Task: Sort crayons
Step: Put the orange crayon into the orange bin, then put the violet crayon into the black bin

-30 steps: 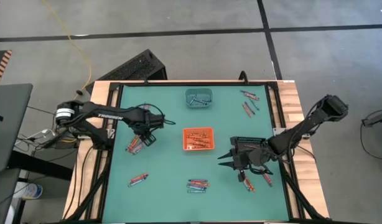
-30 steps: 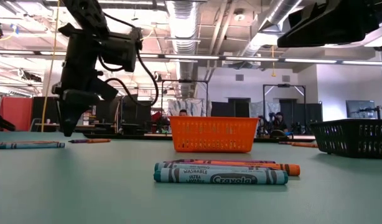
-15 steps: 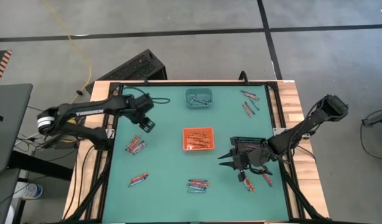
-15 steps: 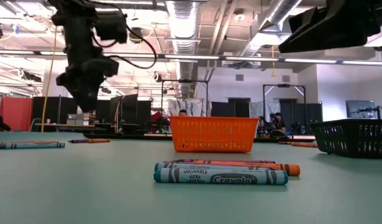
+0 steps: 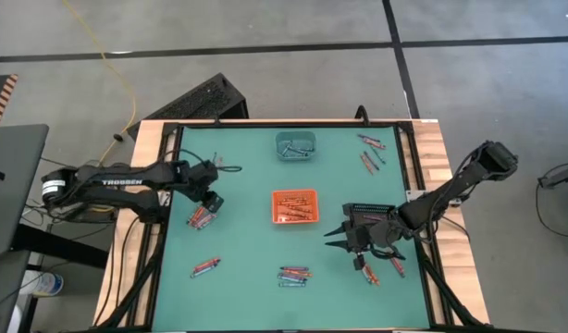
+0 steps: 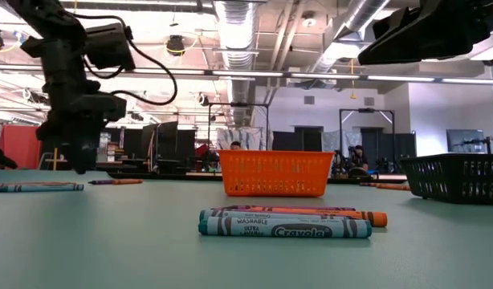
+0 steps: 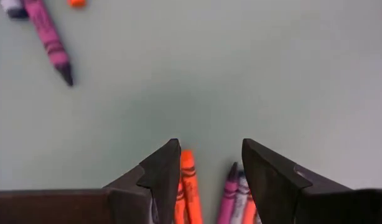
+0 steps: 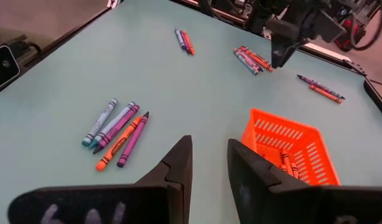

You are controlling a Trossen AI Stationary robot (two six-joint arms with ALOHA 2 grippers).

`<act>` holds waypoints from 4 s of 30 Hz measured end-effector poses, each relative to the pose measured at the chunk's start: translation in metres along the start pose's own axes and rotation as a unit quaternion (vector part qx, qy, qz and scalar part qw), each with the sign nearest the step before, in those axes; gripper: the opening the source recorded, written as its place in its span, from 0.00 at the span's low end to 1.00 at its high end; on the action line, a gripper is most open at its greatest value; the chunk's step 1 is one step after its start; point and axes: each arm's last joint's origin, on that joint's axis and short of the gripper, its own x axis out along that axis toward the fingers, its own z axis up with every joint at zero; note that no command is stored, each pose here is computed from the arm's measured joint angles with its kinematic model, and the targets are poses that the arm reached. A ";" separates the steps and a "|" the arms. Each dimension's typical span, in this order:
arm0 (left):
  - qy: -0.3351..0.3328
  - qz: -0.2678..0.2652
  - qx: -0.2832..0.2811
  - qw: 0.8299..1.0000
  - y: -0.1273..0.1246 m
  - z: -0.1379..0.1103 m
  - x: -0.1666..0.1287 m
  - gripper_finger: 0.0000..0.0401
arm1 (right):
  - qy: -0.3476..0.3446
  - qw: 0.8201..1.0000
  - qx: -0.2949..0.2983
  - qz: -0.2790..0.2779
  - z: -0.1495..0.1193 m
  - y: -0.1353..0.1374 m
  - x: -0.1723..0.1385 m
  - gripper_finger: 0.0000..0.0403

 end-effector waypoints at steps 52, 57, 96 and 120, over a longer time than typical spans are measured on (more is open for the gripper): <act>-0.116 0.062 0.100 0.986 -0.042 0.008 0.011 0.04 | -0.007 1.000 0.003 -0.001 0.001 0.000 0.000 0.25; -0.217 -0.021 0.161 0.963 -0.073 0.038 -0.013 0.04 | -0.007 1.000 0.003 -0.001 0.001 0.000 0.000 0.25; -0.171 -0.162 0.383 0.893 -0.219 0.124 0.057 0.12 | 0.004 1.000 -0.006 0.000 -0.001 0.000 0.000 0.25; 0.095 0.071 0.368 0.922 -0.201 0.089 -0.006 0.27 | 0.004 1.000 -0.006 0.000 -0.001 0.000 0.000 0.25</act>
